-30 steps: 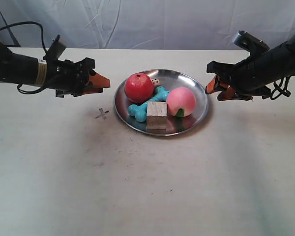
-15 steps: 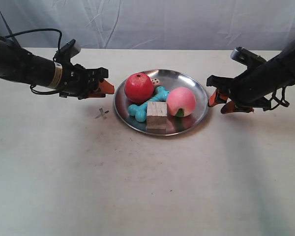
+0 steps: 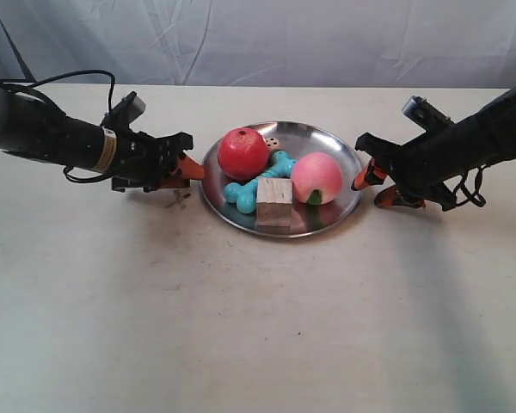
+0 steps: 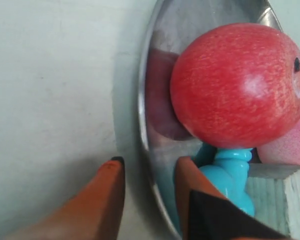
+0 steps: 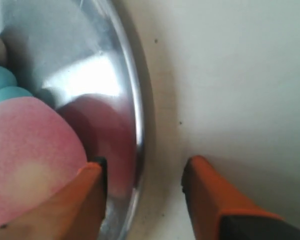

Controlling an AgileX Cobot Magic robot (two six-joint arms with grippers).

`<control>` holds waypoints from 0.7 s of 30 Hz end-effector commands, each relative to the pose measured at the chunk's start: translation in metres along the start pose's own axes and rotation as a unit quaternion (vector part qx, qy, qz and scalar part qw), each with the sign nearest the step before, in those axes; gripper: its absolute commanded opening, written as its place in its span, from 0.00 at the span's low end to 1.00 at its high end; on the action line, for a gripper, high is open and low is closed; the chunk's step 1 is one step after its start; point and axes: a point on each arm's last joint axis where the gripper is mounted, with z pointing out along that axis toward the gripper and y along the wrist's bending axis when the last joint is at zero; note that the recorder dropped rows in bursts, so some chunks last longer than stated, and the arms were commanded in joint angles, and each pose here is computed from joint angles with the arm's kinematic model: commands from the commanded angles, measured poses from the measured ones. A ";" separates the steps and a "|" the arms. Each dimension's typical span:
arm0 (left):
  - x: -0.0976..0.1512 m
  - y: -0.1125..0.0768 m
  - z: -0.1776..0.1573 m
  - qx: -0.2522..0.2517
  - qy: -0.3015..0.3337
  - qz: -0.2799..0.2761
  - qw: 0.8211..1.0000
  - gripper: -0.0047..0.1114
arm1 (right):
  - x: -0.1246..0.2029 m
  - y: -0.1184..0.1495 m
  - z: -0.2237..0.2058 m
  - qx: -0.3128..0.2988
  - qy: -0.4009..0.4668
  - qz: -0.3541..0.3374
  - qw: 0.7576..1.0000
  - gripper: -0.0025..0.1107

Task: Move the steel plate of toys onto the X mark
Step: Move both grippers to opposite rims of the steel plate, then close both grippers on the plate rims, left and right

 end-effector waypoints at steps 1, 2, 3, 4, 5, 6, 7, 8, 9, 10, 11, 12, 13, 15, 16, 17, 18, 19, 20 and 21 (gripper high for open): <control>0.005 -0.007 0.012 0.019 0.013 -0.005 1.000 0.34 | 0.004 -0.006 0.009 0.003 0.011 0.002 1.000 0.45; 0.006 -0.007 0.014 0.021 0.017 -0.001 1.000 0.34 | 0.004 -0.006 0.009 0.002 0.013 0.002 1.000 0.45; 0.007 -0.009 0.018 0.024 0.023 0.003 0.999 0.34 | 0.005 -0.005 0.009 -0.002 0.018 0.002 1.000 0.45; 0.009 -0.010 0.021 0.028 0.028 0.005 0.999 0.34 | 0.005 -0.005 0.009 -0.003 0.021 0.001 1.000 0.42; 0.010 -0.010 0.023 0.029 0.031 0.006 0.999 0.34 | 0.006 -0.005 0.009 -0.005 0.024 0.000 1.000 0.39; 0.010 -0.011 0.023 0.029 0.032 0.006 0.999 0.33 | 0.006 -0.004 0.009 -0.006 0.025 0.000 1.000 0.35; 0.011 -0.012 0.024 0.030 0.033 0.007 0.999 0.33 | 0.006 -0.004 0.009 -0.007 0.027 0.000 1.000 0.29; 0.011 -0.012 0.024 0.030 0.034 0.008 0.999 0.32 | 0.007 -0.004 0.009 -0.008 0.028 -0.004 1.000 0.23; 0.012 -0.013 0.025 0.031 0.035 0.008 0.999 0.30 | 0.007 -0.004 0.009 -0.008 0.028 -0.009 1.000 0.17; 0.011 -0.014 0.025 0.035 0.036 0.009 0.999 0.27 | 0.007 -0.003 0.009 -0.009 0.030 -0.012 0.999 0.12; 0.011 -0.014 0.025 0.036 0.036 0.008 0.999 0.23 | 0.008 -0.003 0.009 -0.009 0.030 -0.016 0.999 0.06; 0.011 -0.014 0.025 0.038 0.037 0.008 0.999 0.18 | 0.009 -0.001 0.010 -0.011 0.032 -0.021 0.999 0.02; 0.012 -0.015 0.025 0.040 0.038 0.008 0.998 0.12 | 0.010 0.000 0.011 -0.011 0.035 -0.027 0.999 0.01; 0.013 -0.016 0.024 0.046 0.044 0.010 0.998 0.04 | 0.012 0.002 0.012 -0.014 0.041 -0.035 0.998 0.01; 0.013 -0.017 0.024 0.051 0.047 0.010 0.998 0.04 | 0.013 0.003 0.012 -0.017 0.046 -0.036 0.998 0.01; 0.014 -0.018 0.024 0.059 0.050 0.009 0.997 0.04 | 0.014 0.004 0.011 -0.022 0.051 -0.035 0.998 0.01; 0.014 -0.020 0.024 0.067 0.052 0.006 0.996 0.04 | 0.014 0.005 0.010 -0.024 0.053 -0.036 0.998 0.01; 0.014 -0.022 0.023 0.076 0.053 0.004 0.996 0.04 | 0.014 0.005 0.010 -0.026 0.055 -0.036 0.997 0.01; 0.014 -0.023 0.023 0.081 0.053 0.001 0.995 0.04 | 0.014 0.007 0.008 -0.028 0.055 -0.039 0.997 0.01; 0.013 -0.024 0.022 0.085 0.053 0.003 0.995 0.04 | 0.013 0.009 0.005 -0.031 0.052 -0.041 0.997 0.01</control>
